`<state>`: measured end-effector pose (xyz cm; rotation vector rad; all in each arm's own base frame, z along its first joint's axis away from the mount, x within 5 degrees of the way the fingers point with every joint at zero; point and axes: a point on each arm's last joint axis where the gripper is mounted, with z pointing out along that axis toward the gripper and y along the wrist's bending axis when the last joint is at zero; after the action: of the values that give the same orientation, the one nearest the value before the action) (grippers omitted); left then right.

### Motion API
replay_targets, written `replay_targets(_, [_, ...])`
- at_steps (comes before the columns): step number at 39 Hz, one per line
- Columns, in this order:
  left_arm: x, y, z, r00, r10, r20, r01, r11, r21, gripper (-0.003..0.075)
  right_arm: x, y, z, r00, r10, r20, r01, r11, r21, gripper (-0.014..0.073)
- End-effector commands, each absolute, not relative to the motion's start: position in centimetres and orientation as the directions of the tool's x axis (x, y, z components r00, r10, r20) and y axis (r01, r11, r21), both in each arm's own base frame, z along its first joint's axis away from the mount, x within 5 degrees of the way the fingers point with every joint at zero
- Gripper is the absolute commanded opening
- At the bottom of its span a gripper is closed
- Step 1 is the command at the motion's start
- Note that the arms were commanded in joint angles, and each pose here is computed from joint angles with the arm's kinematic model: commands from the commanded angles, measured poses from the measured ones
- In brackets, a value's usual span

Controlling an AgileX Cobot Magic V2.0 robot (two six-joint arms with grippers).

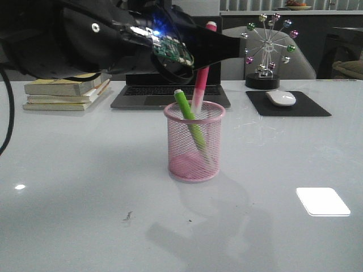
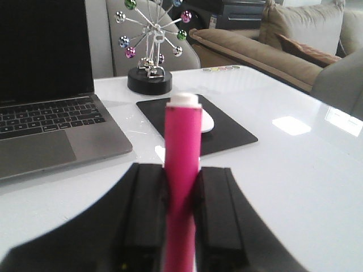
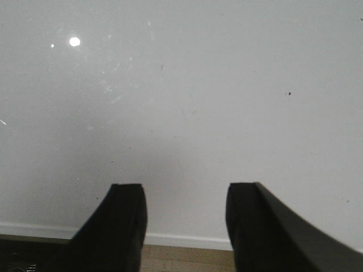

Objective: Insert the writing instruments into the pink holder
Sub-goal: 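Lower the pink marker into the holder and open the left gripper, then withdraw the left gripper away from the holder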

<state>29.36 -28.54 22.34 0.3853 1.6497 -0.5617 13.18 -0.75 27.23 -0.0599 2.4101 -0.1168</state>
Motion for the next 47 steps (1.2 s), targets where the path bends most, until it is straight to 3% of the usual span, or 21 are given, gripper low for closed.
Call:
replay_targets(1, [29.1,-28.4,26.3,-0.022,-0.189,-0.982,0.556,0.813,-0.169,0.0098,13.6,-0.8,28.4,-0.690,-0.093,-0.718,-0.011,0.993,-0.118,0.0438])
replay_targets(5, [29.1,-28.4,26.3,-0.022,-0.189,-0.982,0.556,0.813,-0.169,0.0155,13.6,-0.8,28.4,-0.690,-0.093,-0.718,-0.011,0.993,-0.118,0.0438])
replay_targets(11, [29.1,-28.4,26.3,-0.022,-0.189,-0.982,0.556,0.813,-0.169,0.0345,13.6,-0.8,28.4,-0.689,-0.093,-0.718,-0.011,0.993,-0.118,0.0438])
replay_targets(15, [29.1,-28.4,26.3,-0.022,-0.189,-0.982,0.556,0.813,-0.169,0.0419,13.6,-0.8,28.4,-0.690,-0.093,-0.718,-0.011,0.993,-0.118,0.0438])
replay_targets(20, [29.0,-28.0,27.2,0.015,-0.175,-0.985,0.556,0.820,-0.137,0.0416,13.6,-0.8,28.4,-0.692,-0.093,-0.716,-0.011,0.993,-0.118,0.0438])
replay_targets(26, [29.1,-25.8,30.4,0.105,-0.095,-0.990,0.528,0.849,-0.025,0.0413,13.6,-0.8,28.4,-0.693,-0.093,-0.715,-0.011,0.993,-0.118,0.0438])
replay_targets(39, [27.3,-16.0,38.4,-0.004,-0.026,-1.000,0.465,0.885,-0.024,0.0393,13.6,-0.8,28.5,-0.686,-0.094,-0.722,-0.011,0.993,-0.118,0.0438])
replay_targets(47, [23.7,-9.6,41.1,-0.001,0.041,-0.999,0.375,0.926,0.038,0.0393,13.7,-0.8,28.5,-0.682,-0.094,-0.725,-0.011,0.993,-0.118,0.0438])
